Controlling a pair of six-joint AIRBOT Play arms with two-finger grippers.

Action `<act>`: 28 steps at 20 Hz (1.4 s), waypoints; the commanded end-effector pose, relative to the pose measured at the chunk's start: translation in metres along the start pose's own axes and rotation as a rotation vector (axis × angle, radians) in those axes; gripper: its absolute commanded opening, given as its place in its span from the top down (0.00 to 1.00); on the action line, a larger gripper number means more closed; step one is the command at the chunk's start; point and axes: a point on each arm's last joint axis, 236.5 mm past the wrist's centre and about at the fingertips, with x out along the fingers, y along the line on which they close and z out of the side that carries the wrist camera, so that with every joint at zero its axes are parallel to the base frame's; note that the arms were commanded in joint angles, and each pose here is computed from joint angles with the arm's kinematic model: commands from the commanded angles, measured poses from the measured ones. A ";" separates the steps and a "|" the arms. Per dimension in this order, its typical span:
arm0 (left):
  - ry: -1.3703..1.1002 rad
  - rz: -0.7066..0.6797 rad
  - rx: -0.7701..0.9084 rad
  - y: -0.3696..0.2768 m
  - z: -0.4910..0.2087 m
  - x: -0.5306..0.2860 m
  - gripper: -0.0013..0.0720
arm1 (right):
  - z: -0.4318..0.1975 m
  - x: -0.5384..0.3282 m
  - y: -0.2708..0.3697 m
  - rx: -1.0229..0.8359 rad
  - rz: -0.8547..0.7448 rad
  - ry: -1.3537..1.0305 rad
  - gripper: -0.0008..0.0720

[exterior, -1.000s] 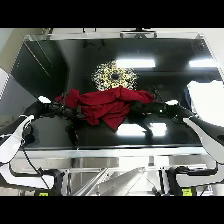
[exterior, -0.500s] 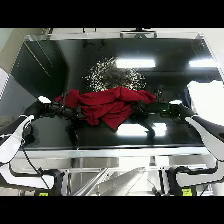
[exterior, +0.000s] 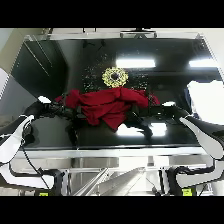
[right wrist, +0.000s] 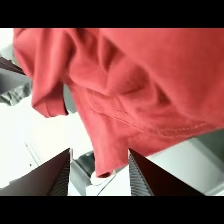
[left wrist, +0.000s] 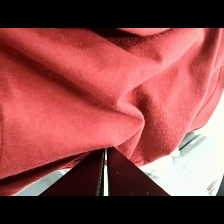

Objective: Fold the shirts.

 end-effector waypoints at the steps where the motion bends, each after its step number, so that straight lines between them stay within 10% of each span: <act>1: 0.007 -0.003 0.004 -0.001 -0.002 0.000 0.95 | -0.001 0.004 -0.010 0.022 -0.031 0.001 0.43; 13: 0.012 -0.006 0.010 -0.001 -0.003 0.000 0.95 | 0.066 -0.005 -0.005 0.001 -0.012 -0.281 0.44; 14: 0.011 -0.006 0.011 -0.001 -0.002 0.000 0.95 | 0.070 -0.006 -0.001 0.007 0.003 -0.297 0.49; 16: 0.000 -0.019 0.025 -0.005 0.000 -0.001 0.95 | 0.075 -0.008 -0.001 0.026 0.006 -0.320 0.97; 19: -0.161 -0.154 0.087 -0.044 0.031 -0.028 0.95 | 0.084 -0.014 0.008 0.039 0.040 -0.348 0.97; 28: -0.937 -0.130 0.711 -0.274 0.011 -0.355 0.95 | 0.035 -0.287 0.346 -0.825 0.420 -0.779 0.97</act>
